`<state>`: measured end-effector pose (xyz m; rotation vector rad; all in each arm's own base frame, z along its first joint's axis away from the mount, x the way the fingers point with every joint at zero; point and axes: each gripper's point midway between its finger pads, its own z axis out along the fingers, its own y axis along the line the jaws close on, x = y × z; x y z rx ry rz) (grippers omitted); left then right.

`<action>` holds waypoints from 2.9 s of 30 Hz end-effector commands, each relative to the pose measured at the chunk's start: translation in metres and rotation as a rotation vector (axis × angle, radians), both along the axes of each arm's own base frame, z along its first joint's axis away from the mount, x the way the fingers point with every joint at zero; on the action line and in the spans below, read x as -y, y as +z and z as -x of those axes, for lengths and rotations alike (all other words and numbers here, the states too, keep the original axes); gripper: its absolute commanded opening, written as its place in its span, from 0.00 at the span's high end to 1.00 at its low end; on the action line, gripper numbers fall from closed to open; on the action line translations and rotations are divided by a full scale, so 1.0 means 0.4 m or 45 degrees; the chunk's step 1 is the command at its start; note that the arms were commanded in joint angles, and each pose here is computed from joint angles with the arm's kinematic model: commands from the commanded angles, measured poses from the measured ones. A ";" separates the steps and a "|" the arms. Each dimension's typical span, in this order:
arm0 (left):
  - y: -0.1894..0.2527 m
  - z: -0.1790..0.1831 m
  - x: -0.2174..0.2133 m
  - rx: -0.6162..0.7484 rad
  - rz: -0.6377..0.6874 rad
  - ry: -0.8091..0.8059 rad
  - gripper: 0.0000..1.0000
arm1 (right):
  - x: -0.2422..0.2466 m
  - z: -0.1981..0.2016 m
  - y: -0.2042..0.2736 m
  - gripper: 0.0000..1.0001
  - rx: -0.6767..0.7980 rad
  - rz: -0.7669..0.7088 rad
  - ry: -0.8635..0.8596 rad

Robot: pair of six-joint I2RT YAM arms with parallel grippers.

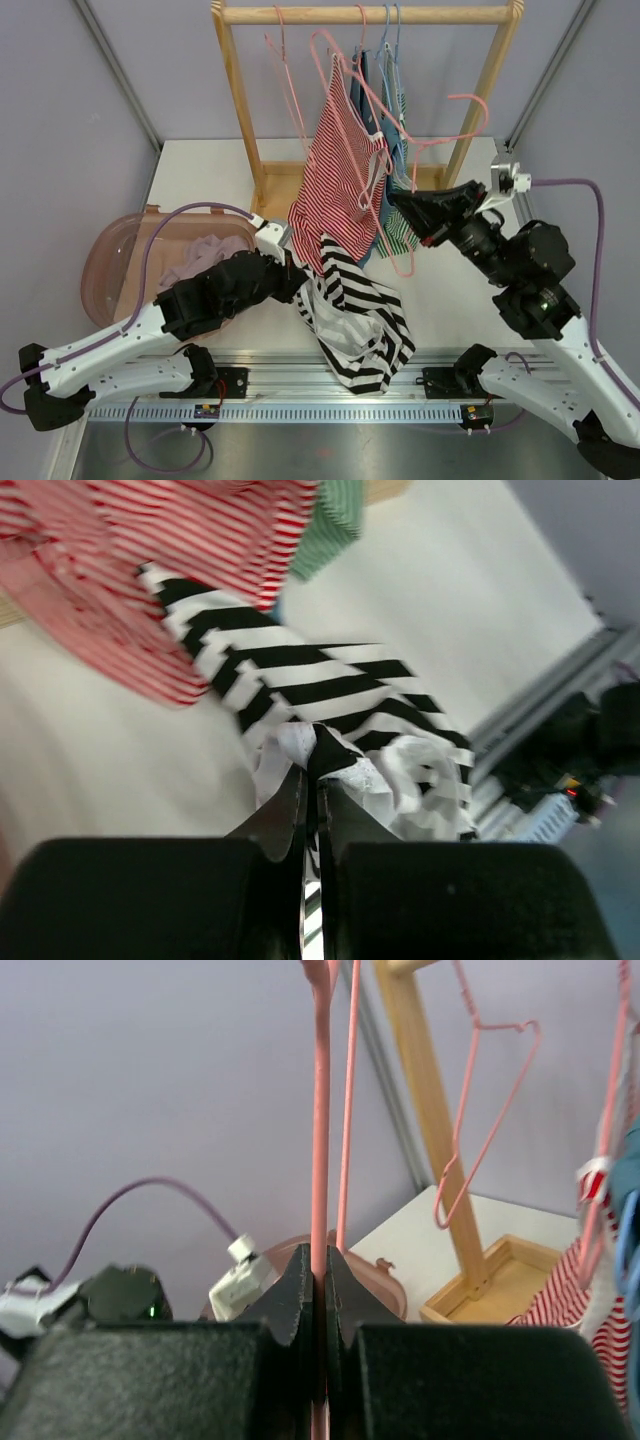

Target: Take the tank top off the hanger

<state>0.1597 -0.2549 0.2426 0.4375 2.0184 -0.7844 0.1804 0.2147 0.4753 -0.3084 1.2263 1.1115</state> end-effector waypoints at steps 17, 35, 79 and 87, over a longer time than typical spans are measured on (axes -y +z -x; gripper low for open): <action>0.045 -0.055 -0.154 0.054 -0.135 0.365 0.01 | 0.002 -0.242 -0.033 1.00 -0.459 0.484 -0.473; 0.020 0.006 -0.268 0.132 -0.179 0.292 0.01 | -0.175 -0.544 0.065 1.00 -0.228 0.719 -0.701; 0.002 0.013 -0.214 0.084 -0.169 0.208 0.01 | -0.239 -0.684 0.009 0.56 -0.219 0.662 -0.574; -0.001 0.002 -0.095 0.056 -0.132 0.116 0.01 | -0.130 -0.504 0.162 0.03 -0.176 0.520 -0.556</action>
